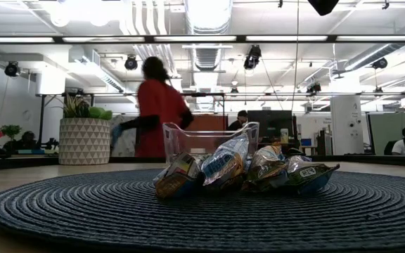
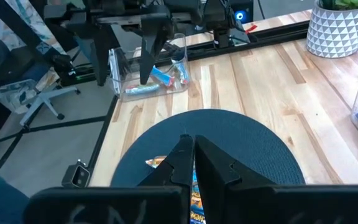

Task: Pick and place Granola Bars by type
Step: Put the yellow granola bar into the bottom right transparent bin

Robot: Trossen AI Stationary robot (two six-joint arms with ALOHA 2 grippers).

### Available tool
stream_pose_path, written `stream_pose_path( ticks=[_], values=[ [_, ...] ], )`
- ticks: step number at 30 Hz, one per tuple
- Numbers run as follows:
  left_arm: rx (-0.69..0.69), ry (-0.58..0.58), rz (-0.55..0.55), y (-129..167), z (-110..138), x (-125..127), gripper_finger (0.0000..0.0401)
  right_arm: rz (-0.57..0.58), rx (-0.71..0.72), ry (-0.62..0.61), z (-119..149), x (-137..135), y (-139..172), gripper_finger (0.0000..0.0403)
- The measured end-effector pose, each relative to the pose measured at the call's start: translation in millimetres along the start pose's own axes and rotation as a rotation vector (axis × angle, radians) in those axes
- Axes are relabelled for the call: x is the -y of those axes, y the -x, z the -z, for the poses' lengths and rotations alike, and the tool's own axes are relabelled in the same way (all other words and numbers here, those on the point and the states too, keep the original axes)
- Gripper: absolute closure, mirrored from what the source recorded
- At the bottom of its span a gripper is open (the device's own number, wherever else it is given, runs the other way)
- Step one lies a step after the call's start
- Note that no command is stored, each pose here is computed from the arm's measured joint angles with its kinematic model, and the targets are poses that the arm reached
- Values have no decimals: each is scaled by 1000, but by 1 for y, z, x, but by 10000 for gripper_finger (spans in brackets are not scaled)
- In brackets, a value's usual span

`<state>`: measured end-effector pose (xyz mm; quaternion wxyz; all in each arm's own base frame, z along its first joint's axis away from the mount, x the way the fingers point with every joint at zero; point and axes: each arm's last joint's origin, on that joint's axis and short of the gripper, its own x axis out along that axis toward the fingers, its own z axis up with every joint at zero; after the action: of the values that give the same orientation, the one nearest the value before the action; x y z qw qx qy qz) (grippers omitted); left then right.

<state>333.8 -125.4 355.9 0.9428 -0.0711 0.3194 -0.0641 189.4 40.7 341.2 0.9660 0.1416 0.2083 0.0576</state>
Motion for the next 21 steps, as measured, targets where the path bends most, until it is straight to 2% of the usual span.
stream_pose_path(
  ticks=[9,14,18,21],
  values=[
    [-164,173,-100,-32,21,-7,156,0,0,0,0,0,0,394],
    [-181,275,-121,-40,22,-7,156,0,0,-1,0,0,0,394],
    [-171,440,-144,-42,18,-9,156,0,0,-1,0,0,0,394],
    [-169,615,-179,-40,17,-14,156,0,0,-1,0,0,0,394]
  ],
)
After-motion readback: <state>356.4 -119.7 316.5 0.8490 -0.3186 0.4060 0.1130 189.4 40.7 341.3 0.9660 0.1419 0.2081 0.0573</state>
